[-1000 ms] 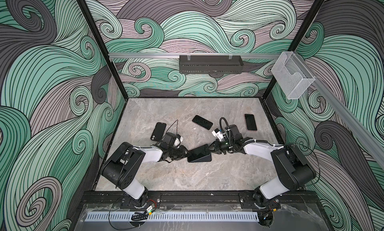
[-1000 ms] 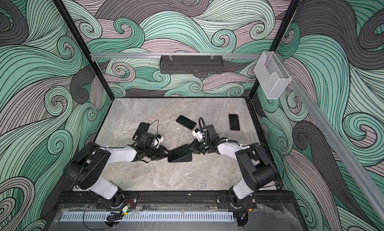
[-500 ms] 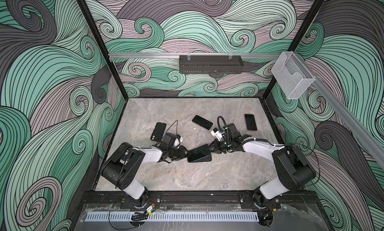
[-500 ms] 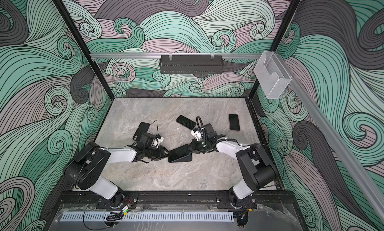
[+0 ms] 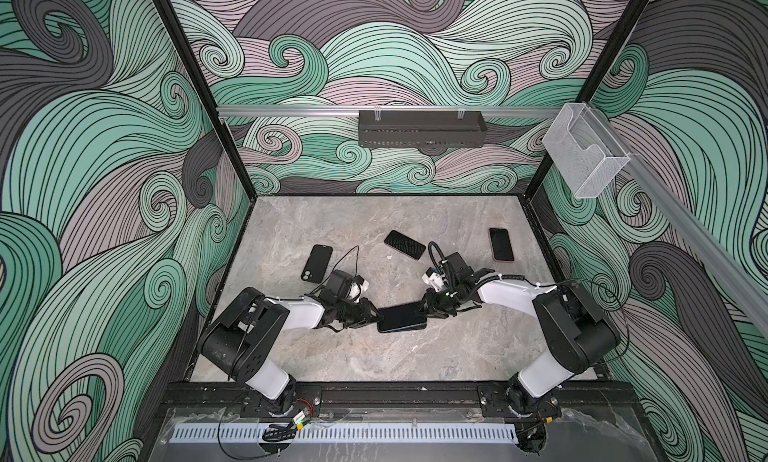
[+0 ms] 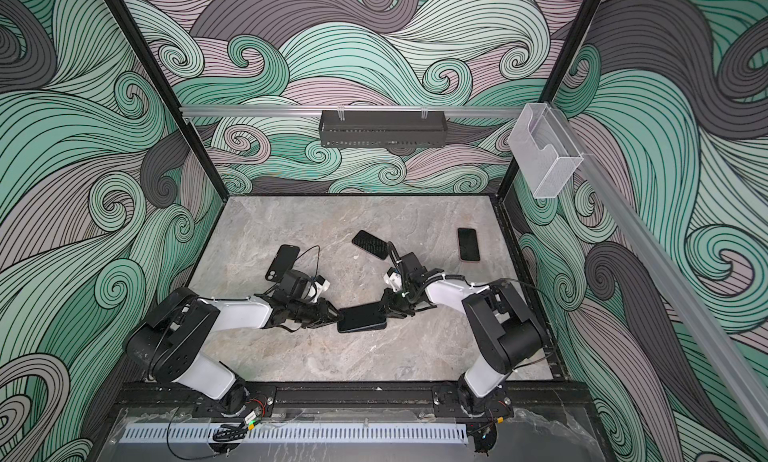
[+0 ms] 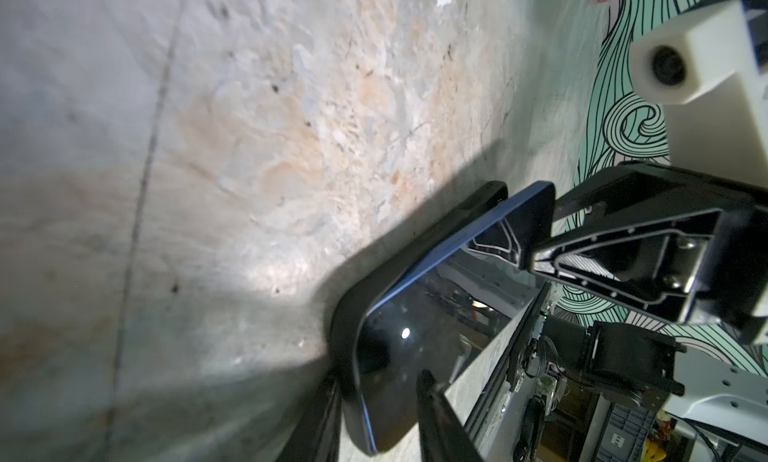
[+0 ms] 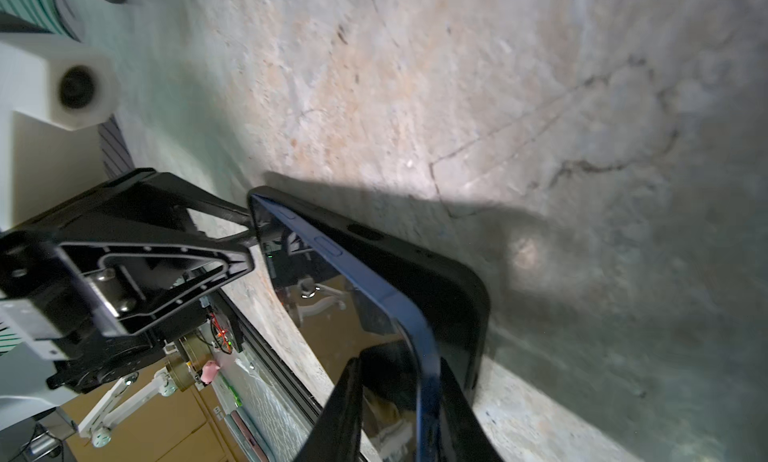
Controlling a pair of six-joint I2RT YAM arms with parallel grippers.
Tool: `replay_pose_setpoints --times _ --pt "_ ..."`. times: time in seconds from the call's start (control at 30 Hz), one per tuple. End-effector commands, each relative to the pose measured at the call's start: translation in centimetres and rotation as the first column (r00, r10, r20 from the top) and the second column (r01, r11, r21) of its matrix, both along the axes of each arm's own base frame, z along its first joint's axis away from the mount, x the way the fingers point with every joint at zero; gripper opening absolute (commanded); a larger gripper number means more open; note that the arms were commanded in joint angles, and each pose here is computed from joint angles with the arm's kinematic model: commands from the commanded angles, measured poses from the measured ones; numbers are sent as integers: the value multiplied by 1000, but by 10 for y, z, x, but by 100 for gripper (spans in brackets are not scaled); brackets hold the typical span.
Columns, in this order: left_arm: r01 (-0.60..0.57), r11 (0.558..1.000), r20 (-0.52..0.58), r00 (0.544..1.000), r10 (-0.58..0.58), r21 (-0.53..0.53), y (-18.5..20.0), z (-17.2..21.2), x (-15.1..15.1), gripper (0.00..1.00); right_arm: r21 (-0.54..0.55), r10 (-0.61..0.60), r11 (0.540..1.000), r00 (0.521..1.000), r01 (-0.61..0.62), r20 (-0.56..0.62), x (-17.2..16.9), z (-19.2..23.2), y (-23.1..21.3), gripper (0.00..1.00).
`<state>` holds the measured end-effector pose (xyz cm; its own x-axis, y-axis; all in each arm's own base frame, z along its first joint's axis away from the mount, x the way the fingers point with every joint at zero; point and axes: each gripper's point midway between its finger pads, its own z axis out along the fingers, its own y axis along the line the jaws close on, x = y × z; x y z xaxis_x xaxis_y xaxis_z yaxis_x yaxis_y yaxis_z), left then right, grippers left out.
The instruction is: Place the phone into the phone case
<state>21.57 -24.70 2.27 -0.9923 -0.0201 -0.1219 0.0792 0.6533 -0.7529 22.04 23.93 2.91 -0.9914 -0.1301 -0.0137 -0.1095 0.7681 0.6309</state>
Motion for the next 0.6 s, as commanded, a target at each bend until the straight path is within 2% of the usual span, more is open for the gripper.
replay_pose_setpoints --times 0.0,0.2,0.57 --pt "50 999 -23 998 -50 2 0 -1 -17 39 -79 1 997 999 -4 -36 -9 -12 -10 30" --pt "49 998 -20 999 -48 32 6 -1 -20 41 -121 22 992 999 -27 -41 -14 -14 -14 32" --pt "70 996 -23 997 -69 47 7 -2 -23 33 -236 73 969 997 -76 -24 -18 -13 -25 37"
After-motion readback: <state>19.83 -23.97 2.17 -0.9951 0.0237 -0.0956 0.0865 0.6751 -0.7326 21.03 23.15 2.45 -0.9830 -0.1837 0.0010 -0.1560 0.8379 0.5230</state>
